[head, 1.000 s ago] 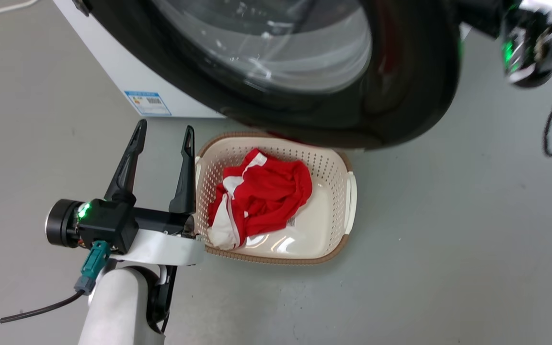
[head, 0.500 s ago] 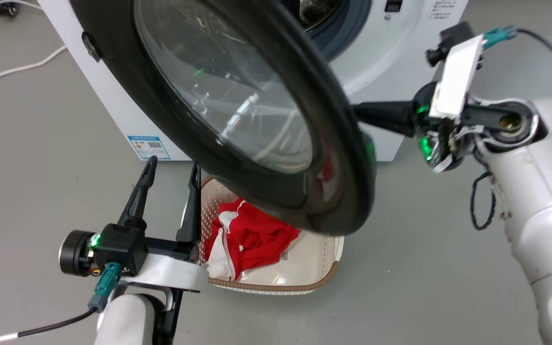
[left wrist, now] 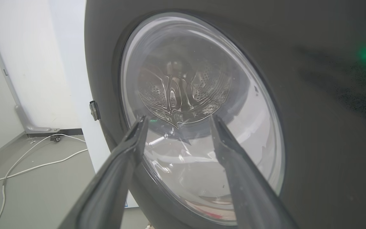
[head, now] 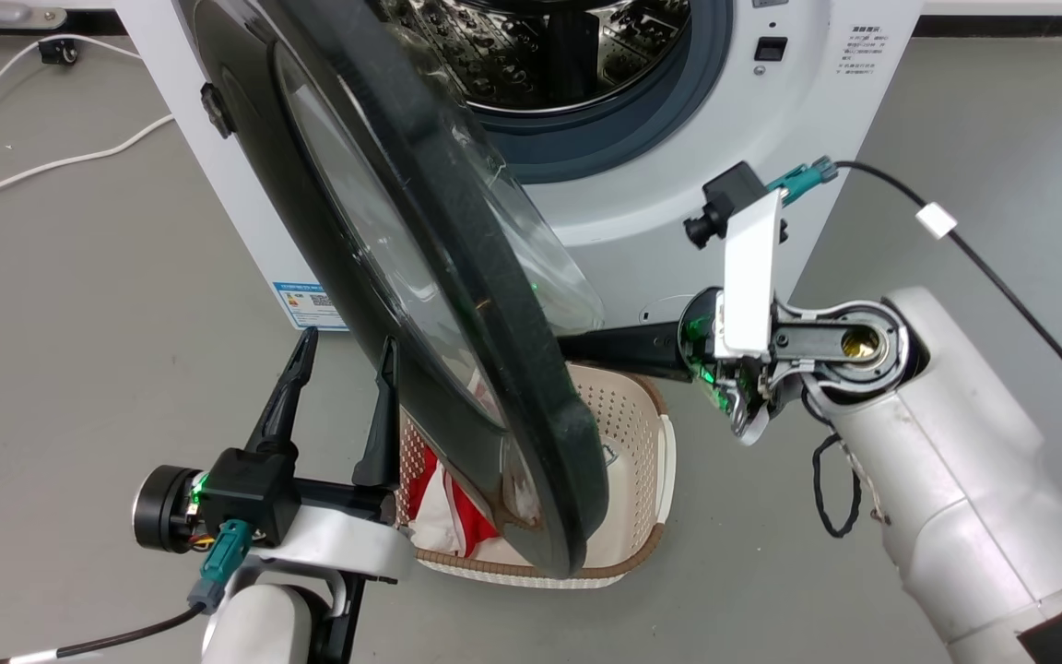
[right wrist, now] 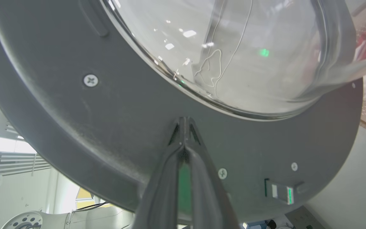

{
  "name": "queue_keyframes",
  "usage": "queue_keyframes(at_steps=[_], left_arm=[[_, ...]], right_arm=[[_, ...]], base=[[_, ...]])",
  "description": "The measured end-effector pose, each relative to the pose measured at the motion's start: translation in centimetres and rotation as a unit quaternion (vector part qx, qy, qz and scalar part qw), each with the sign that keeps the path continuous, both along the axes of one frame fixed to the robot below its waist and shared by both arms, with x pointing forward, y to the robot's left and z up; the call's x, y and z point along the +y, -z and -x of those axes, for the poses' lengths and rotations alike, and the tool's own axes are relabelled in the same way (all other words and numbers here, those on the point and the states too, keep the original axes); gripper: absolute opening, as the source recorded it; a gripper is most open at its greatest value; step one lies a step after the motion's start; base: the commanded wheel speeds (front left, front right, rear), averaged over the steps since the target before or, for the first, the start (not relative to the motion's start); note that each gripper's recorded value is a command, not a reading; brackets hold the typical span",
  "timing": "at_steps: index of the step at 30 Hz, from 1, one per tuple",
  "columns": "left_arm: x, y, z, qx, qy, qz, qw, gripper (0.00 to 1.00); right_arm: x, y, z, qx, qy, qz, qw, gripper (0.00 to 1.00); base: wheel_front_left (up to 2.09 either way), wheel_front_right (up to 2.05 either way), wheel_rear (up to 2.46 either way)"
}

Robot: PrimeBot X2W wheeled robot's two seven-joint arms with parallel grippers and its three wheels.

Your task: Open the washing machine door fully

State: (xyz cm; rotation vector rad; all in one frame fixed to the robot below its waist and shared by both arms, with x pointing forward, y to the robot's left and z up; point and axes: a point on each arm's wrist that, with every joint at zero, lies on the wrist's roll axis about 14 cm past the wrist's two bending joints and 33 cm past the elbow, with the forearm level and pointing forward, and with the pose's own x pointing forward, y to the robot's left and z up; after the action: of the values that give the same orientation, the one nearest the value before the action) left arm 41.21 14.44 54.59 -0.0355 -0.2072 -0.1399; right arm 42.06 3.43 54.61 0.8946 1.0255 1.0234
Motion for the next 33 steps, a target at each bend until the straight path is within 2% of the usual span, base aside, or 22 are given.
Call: queue_keyframes(at_steps=[10, 13, 15, 17, 21, 28, 29, 30, 31, 32, 33], left_arm=[[-0.4, 0.2, 0.1, 0.003, 0.005, 0.001, 1.0, 1.0], [-0.5, 0.3, 0.0, 0.004, 0.006, 0.001, 1.0, 1.0], [-0.5, 0.3, 0.0, 0.004, 0.005, 0.001, 1.0, 1.0], [-0.5, 0.3, -0.1, 0.005, 0.004, 0.001, 1.0, 1.0], [-0.5, 0.3, -0.2, 0.004, 0.004, 0.002, 1.0, 1.0], [-0.3, 0.3, -0.3, 0.003, -0.001, 0.001, 1.0, 1.0], [-0.3, 0.4, -0.3, 0.004, -0.001, 0.0, 1.0, 1.0], [-0.4, 0.4, -0.2, 0.005, 0.0, 0.0, 1.0, 1.0], [-0.4, 0.4, -0.2, 0.005, 0.0, 0.0, 1.0, 1.0], [-0.4, 0.4, -0.3, 0.005, 0.0, 0.0, 1.0, 1.0], [-0.4, 0.4, -0.3, 0.005, 0.0, 0.0, 1.0, 1.0]], right_arm=[[1.0, -0.4, 1.3, -0.003, 0.003, -0.031, 1.0, 0.0], [0.6, -1.4, 0.1, -0.022, 0.045, -0.052, 0.997, 0.0], [-0.5, -2.4, -1.2, -0.034, 0.096, -0.078, 0.992, 0.0], [-2.1, -2.9, -2.6, -0.049, 0.151, -0.092, 0.983, 0.0], [-6.8, -3.2, -4.5, -0.057, 0.26, -0.124, 0.956, 0.0], [-15.5, -1.5, -4.4, -0.063, 0.422, -0.139, 0.894, 0.0], [-16.5, -1.0, -4.0, -0.063, 0.44, -0.136, 0.886, 0.11], [-17.4, -0.4, -3.6, -0.065, 0.455, -0.127, 0.879, 0.35], [-18.3, 0.2, -3.2, -0.066, 0.474, -0.121, 0.87, 0.87], [-19.2, 0.7, -2.7, -0.064, 0.492, -0.12, 0.86, 1.0], [-19.7, 1.1, -2.3, -0.063, 0.504, -0.117, 0.853, 1.0]], base=[[0.0, 0.0, 0.0], [0.0, 0.0, 0.0], [0.0, 0.0, 0.0], [0.0, 0.0, 0.0], [0.0, 0.0, 0.0], [0.0, 0.0, 0.0], [0.0, 0.0, 0.0], [0.0, 0.0, 0.0], [0.0, 0.0, 0.0], [0.0, 0.0, 0.0], [0.0, 0.0, 0.0]])
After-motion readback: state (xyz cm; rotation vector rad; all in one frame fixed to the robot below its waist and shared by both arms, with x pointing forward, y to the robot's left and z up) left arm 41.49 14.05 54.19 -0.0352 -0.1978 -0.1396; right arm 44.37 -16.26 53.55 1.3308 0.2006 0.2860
